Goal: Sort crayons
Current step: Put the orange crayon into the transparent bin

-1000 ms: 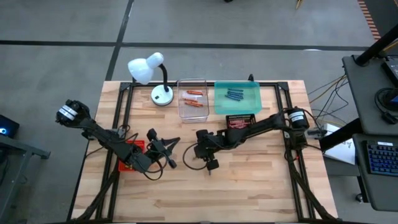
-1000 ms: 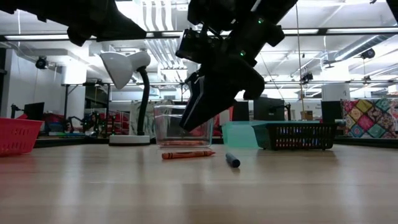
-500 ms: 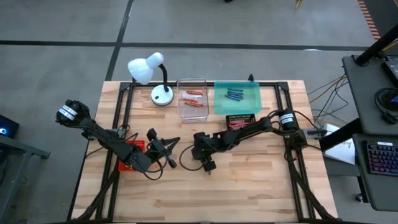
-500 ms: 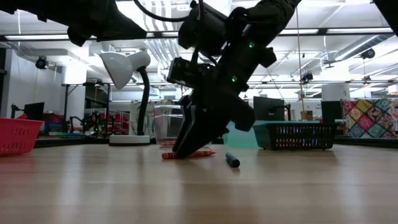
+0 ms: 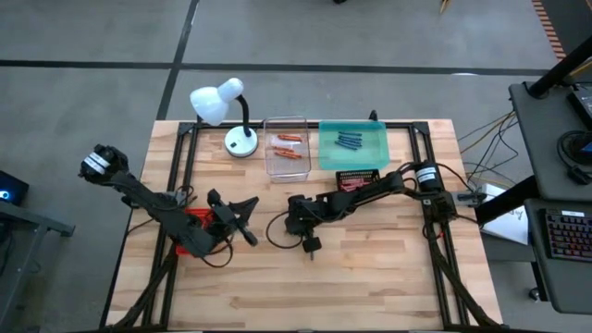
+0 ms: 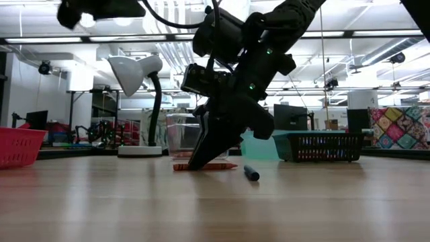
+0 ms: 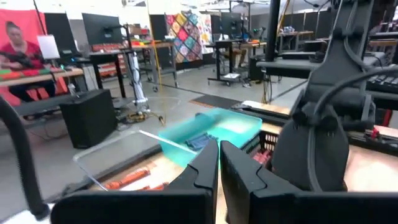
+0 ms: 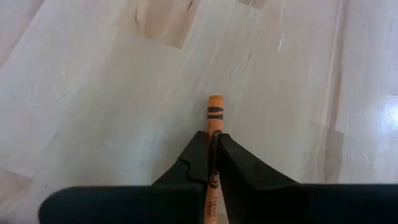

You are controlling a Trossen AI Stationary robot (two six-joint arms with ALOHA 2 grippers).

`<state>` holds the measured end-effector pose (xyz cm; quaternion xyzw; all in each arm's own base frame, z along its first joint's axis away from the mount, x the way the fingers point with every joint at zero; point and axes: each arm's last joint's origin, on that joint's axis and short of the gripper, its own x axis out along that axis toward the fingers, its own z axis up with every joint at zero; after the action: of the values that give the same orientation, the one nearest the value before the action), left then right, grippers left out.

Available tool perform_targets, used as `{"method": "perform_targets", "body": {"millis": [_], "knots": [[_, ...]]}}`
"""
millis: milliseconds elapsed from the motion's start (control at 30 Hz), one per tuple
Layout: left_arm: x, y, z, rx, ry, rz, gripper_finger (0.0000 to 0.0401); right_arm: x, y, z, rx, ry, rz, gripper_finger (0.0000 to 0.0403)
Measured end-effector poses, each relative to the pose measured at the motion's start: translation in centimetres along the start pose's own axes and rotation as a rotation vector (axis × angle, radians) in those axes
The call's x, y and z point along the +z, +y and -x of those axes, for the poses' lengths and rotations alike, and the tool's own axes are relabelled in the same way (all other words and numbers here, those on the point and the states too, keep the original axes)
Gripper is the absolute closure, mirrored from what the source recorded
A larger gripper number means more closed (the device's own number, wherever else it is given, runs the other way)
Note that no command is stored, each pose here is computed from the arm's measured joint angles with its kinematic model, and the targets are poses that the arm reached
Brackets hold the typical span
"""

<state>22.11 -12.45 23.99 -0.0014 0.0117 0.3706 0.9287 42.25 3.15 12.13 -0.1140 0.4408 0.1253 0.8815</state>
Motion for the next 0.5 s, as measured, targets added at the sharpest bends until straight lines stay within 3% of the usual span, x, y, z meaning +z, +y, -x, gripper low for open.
{"method": "perform_targets", "body": {"millis": [167,500], "knots": [[2.1,1.0,1.3,-0.027,-0.018,0.011,0.0401,0.8,-0.2,1.5,-0.002,0.014,0.002,0.0389],[3.0,2.8,2.9,-0.082,-0.020,-0.028,0.0401,7.0,-3.8,9.2,-0.054,-0.025,0.049,0.0390]]}}
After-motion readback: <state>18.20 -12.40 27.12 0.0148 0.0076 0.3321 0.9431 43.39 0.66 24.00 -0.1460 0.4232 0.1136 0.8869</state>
